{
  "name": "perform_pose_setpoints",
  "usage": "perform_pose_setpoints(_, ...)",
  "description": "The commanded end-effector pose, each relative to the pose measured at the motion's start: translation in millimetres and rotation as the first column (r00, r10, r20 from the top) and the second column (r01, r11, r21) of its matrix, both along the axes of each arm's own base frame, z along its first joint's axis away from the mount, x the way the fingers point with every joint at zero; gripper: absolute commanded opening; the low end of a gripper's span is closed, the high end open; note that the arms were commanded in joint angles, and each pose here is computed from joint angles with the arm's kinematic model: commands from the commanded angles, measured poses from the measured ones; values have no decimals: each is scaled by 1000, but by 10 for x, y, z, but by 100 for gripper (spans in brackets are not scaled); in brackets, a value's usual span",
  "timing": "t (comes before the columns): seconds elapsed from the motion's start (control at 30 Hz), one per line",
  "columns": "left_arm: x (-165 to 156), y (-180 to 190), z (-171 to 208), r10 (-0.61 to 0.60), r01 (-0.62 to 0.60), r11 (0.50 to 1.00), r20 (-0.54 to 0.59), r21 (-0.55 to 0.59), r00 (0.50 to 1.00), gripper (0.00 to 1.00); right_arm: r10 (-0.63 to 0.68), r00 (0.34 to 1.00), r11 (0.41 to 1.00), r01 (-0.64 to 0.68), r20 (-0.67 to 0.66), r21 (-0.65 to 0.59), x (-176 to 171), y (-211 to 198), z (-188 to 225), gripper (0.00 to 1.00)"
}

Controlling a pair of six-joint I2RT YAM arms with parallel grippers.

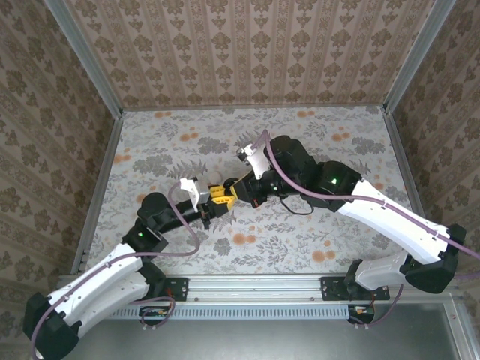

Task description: Insert the wireless bluetooth earbuds into the charging case

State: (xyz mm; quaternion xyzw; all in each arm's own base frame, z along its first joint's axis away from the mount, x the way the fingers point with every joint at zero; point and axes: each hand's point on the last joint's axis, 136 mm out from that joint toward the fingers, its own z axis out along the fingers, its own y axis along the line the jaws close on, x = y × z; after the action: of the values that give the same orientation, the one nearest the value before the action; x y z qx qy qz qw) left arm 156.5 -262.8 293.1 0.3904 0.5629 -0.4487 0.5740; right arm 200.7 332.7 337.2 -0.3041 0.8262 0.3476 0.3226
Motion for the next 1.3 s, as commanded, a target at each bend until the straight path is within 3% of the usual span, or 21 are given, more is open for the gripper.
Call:
perform_pose_setpoints(0.0,-84,-19,131,-34,36,999,72,-29,997,0,-33,997,999,35,69,-25,53,-52,10,9)
perform_pose_setpoints(0.5,-87,-17,119,-33,35,999,68,-30,997,0,-127,969,986,101,210,130,107,-161,350,9)
perform_pose_setpoints(0.87,-86,-7,138,-26,28,999,72,-34,997,0,-77,981,995,66,176,68,62,23,131,8)
perform_pose_setpoints(1.27,-78,-1,149,-19,22,999,76,-36,997,0,-97,977,995,98,191,4,59,-54,-21,7)
